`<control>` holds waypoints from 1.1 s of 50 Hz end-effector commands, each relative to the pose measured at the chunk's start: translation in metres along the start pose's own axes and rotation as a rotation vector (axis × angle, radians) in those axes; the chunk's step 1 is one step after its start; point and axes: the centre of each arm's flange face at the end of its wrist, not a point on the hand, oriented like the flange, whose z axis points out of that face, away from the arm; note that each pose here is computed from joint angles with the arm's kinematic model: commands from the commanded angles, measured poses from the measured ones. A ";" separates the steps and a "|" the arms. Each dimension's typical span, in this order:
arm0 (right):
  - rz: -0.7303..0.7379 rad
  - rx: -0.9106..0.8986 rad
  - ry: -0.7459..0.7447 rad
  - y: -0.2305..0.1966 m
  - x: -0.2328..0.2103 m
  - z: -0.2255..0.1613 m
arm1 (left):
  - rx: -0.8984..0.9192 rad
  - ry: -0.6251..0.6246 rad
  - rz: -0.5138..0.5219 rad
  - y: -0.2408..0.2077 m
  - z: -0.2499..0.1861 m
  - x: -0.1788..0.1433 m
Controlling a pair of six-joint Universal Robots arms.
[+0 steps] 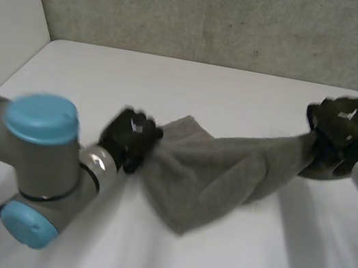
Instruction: Fold the towel.
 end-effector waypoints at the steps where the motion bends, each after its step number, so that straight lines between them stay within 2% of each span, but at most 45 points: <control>1: 0.024 0.159 0.012 -0.074 0.026 -0.039 | 0.330 -0.111 -0.192 -0.107 -0.061 -0.049; 4: 0.034 0.137 -0.059 -0.094 0.028 -0.054 | 0.412 -0.114 -0.238 -0.131 -0.086 -0.059; 9: 0.059 0.053 -0.156 -0.103 0.034 -0.062 | 0.391 -0.058 -0.243 -0.133 -0.097 -0.058; 11: 0.080 -0.051 -0.216 -0.083 0.039 -0.045 | 0.364 -0.042 -0.245 -0.128 -0.096 -0.058; 14: 0.088 -0.097 -0.261 -0.071 0.037 -0.034 | 0.259 -0.004 -0.259 -0.104 -0.081 -0.053; 18: 0.071 -0.242 -0.398 -0.032 0.012 -0.006 | 0.057 0.057 -0.289 -0.055 -0.045 -0.035; 19: 0.070 -0.242 -0.399 -0.032 0.011 -0.005 | 0.056 0.057 -0.289 -0.055 -0.045 -0.035; 21: 0.020 -0.356 -0.453 0.004 -0.009 0.021 | 0.011 0.067 -0.292 -0.043 -0.035 -0.030; 24: 0.013 -0.398 -0.431 0.019 -0.012 0.038 | -0.073 0.089 -0.302 -0.013 -0.002 -0.021; 25: 0.010 -0.414 -0.391 0.029 -0.013 0.056 | -0.083 0.088 -0.302 -0.006 0.012 -0.020; 26: 0.010 -0.414 -0.391 0.030 -0.013 0.056 | -0.083 0.088 -0.302 -0.006 0.012 -0.020; 28: 0.015 -0.347 -0.289 0.041 -0.022 0.095 | -0.082 0.086 -0.300 0.003 0.034 -0.019; 29: 0.015 -0.347 -0.289 0.041 -0.022 0.096 | -0.082 0.086 -0.300 0.003 0.034 -0.019; 31: 0.017 -0.238 -0.192 0.045 -0.024 0.124 | -0.058 0.071 -0.293 0.007 0.055 -0.020; 32: 0.017 -0.238 -0.192 0.045 -0.024 0.124 | -0.058 0.071 -0.293 0.007 0.055 -0.020; 36: -0.027 -0.099 -0.016 0.042 -0.022 0.146 | -0.036 -0.010 -0.260 0.014 0.078 -0.026; 37: -0.027 -0.099 -0.015 0.042 -0.022 0.147 | -0.036 -0.010 -0.260 0.014 0.078 -0.026; 39: -0.044 -0.081 0.086 0.040 -0.017 0.149 | -0.030 -0.080 -0.214 0.017 0.083 -0.032; 44: -0.042 -0.076 0.116 0.026 -0.010 0.131 | -0.038 -0.174 -0.151 0.020 0.080 -0.040; 47: -0.042 -0.050 0.098 0.011 -0.006 0.114 | -0.035 -0.223 -0.145 0.015 0.072 -0.053; 53: -0.044 -0.036 0.028 -0.003 -0.011 0.082 | -0.026 -0.247 -0.148 0.005 0.051 -0.065; 55: -0.042 -0.032 -0.010 -0.010 -0.013 0.057 | -0.023 -0.235 -0.147 -0.001 0.038 -0.065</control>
